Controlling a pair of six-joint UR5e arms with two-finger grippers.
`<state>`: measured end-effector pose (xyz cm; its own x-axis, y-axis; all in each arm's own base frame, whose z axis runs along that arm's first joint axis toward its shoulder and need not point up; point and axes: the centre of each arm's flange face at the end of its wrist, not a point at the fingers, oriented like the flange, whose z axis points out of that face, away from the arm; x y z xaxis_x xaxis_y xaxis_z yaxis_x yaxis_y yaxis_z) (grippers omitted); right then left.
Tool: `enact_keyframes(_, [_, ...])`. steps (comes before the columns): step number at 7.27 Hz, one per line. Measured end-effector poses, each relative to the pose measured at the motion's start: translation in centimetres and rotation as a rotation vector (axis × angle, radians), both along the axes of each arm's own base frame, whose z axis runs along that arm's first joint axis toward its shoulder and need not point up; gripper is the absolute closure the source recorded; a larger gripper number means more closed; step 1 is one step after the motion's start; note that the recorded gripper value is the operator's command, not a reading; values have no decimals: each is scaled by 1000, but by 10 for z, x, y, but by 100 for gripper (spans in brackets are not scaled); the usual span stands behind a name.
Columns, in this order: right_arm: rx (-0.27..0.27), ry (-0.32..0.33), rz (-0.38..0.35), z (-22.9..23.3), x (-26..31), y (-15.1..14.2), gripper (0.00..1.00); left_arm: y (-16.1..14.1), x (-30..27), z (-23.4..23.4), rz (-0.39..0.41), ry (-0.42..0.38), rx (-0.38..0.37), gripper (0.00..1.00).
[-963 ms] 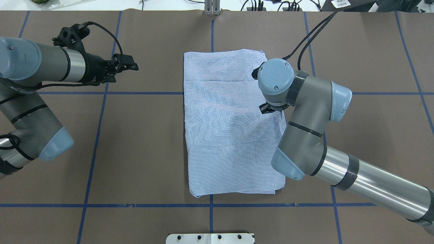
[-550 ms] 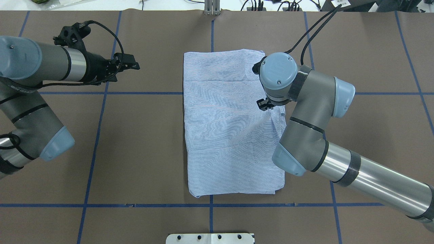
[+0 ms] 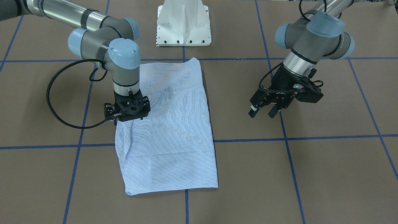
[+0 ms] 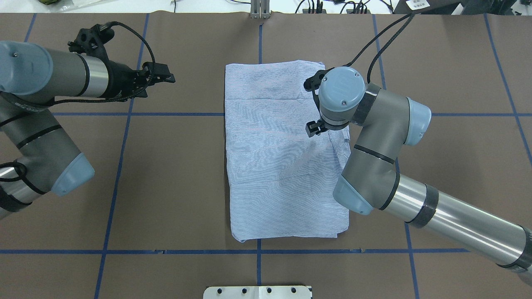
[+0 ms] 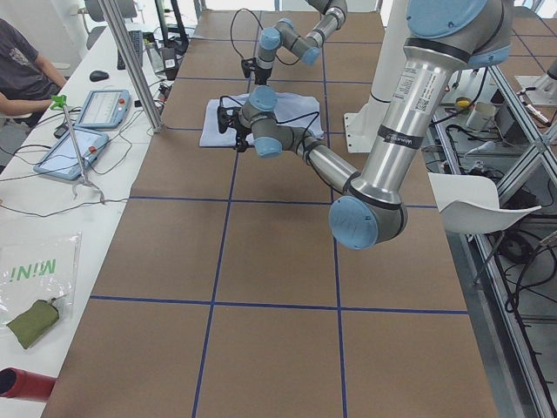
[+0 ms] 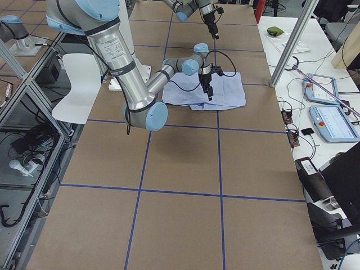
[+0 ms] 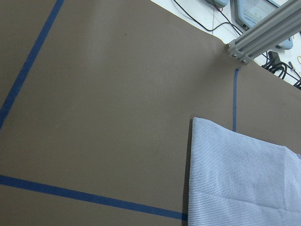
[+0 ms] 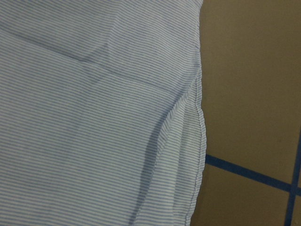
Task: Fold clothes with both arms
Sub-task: 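Move the right gripper to the shirt's side edge nearest it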
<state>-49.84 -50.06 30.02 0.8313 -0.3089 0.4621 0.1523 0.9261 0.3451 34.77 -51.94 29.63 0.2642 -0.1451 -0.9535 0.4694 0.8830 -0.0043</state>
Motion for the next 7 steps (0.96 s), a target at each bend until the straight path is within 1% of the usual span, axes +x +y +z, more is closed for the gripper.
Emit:
enact_keyframes(4, [-49,9,-38,21,-5,3,0,-2,2,-14,0,11,12,0])
enact_keyframes(7, [-73,28,-25,43,13,-4,0,-2,2,-19,-1,18,14,0])
